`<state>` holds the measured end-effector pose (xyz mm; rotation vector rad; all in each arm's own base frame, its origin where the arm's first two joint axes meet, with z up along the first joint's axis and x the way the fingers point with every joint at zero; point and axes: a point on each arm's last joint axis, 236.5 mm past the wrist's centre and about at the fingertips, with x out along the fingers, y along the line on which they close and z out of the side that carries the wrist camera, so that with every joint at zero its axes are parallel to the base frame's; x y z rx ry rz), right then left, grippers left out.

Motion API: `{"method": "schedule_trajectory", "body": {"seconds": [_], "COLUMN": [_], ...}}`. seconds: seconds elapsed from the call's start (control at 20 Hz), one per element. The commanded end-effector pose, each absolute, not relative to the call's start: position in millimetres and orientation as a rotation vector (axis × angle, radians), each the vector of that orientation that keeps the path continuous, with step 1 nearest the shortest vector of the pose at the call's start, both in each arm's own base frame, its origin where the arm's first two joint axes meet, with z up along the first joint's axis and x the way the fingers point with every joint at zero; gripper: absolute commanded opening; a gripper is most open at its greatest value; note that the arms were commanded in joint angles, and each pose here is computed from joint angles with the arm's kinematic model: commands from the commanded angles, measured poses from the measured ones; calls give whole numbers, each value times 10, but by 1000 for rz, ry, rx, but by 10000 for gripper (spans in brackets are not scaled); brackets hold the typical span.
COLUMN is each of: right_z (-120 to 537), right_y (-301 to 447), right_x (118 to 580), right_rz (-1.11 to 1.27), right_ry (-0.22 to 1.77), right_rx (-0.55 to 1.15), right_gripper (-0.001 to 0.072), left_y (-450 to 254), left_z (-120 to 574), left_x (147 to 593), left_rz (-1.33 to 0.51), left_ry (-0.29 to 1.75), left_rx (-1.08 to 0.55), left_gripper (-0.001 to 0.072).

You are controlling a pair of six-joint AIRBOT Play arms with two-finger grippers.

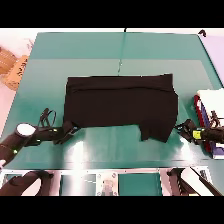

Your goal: Fold the shirts.

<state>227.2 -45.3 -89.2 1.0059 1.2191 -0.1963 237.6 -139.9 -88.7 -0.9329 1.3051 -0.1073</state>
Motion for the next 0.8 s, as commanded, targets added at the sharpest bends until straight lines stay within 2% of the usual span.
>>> {"method": "schedule_trajectory", "body": {"seconds": [0.0,0.1,0.3,0.35,0.4,0.45,0.5,0.55,0.6,0.65,0.7,0.75], "right_z": [-1029,-1101,-1213,-1235,-1251,-1258,-1256,-1249,-1237,-1215,-1183,-1139], "right_y": [-372,-266,-19,19,33,38,39,52,72,100,120,128], "right_x": [2289,2289,2337,2342,2335,2328,2329,2324,2315,2306,2306,2323], "right_rz": [-225,-208,-154,-148,-145,-141,-137,-131,-122,-101,-81,-65], "right_ry": [1183,1207,1269,1280,1288,1293,1292,1296,1303,1312,1320,1323], "right_rx": [1082,1083,1102,1114,1117,1115,1112,1113,1116,1113,1110,1109], "right_gripper": [404,404,402,400,400,399,398,381,303,137,41,18], "left_y": [-1289,-1171,-1149,-1172,-1199,-1208,-1220,-1244,-1290,-1339,-1399,-1457], "left_z": [-836,-758,-884,-948,-994,-997,-982,-951,-908,-859,-794,-723], "left_x": [2873,3060,3065,3033,2998,2989,2998,3016,3030,3046,3068,3090], "left_rz": [22,69,128,142,144,142,136,119,89,50,2,-41], "left_ry": [1020,908,929,956,981,987,987,989,996,1002,1007,1014], "left_rx": [-1013,-1026,-1081,-1100,-1105,-1105,-1105,-1095,-1078,-1047,-1007,-974], "left_gripper": [706,688,687,636,392,206,99,22,23,23,22,22]}}
